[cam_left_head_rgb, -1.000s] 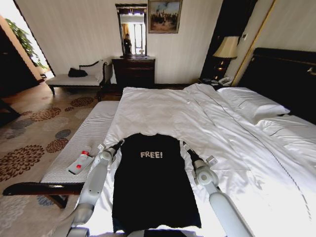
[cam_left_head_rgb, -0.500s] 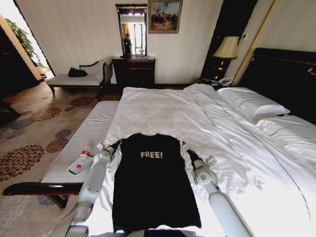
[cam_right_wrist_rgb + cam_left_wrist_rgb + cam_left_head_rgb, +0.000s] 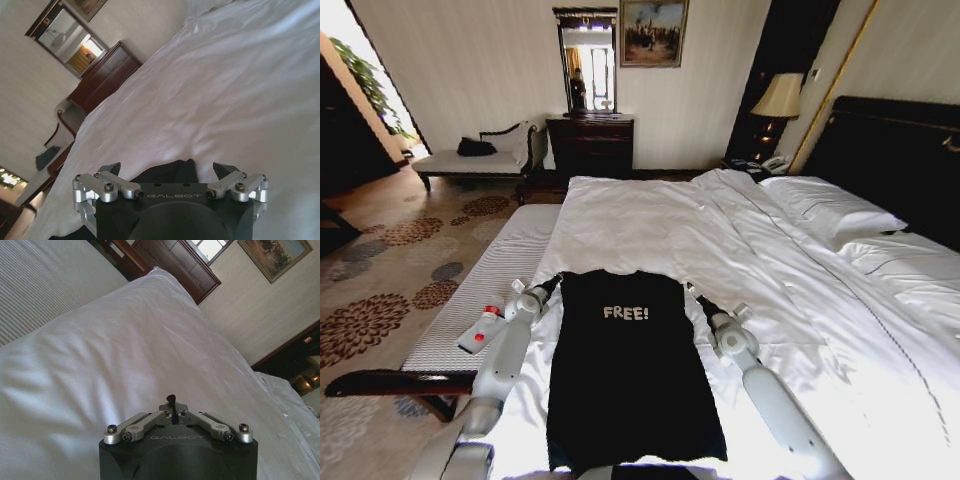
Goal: Fold the clothes on the bed.
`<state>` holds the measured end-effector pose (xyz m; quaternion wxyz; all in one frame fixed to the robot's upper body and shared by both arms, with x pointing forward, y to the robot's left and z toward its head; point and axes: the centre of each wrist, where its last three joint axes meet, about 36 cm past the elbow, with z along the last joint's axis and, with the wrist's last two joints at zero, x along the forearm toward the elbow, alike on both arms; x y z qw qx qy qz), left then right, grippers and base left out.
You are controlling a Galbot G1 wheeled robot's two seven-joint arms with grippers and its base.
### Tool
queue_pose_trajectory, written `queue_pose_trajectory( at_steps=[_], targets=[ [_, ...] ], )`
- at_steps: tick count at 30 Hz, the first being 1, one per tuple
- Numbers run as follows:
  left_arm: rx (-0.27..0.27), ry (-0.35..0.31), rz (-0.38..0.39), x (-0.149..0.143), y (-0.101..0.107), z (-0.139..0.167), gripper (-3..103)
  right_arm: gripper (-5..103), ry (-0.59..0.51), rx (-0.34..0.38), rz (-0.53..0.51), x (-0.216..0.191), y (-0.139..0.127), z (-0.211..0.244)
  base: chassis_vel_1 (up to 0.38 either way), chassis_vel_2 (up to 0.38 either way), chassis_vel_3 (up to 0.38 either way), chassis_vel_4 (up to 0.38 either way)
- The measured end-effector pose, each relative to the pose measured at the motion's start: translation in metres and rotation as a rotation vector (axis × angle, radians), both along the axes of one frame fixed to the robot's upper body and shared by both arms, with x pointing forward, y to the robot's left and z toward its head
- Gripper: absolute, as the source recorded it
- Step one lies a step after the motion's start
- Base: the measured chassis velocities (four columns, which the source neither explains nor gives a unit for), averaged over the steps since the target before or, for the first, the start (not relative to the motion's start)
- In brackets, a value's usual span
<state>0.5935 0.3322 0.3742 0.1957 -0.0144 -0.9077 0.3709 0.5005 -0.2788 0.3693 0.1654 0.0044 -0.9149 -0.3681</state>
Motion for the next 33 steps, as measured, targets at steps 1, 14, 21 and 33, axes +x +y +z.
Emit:
queue_pose_trajectory(
  at_steps=[1,14,21,33],
  targets=[
    [0.001,0.000,0.000,0.000,0.000,0.000,0,100,-0.003,0.001,0.009,0.004,0.001,-0.003,0.000,0.000,0.000,0.000],
    [0.006,-0.009,0.011,0.006,0.007,0.006,0,100,-0.098,-0.080,0.036,0.086,-0.002,-0.031,0.000,0.000,0.000,0.000],
    [0.011,-0.009,0.009,0.007,0.007,0.005,0,100,-0.051,-0.072,0.020,0.081,-0.011,-0.041,0.000,0.000,0.000,0.000],
    [0.024,-0.007,-0.006,0.009,0.000,0.005,0,92,0.025,0.050,0.043,0.064,-0.002,-0.051,0.000,0.000,0.000,0.000]
  ],
)
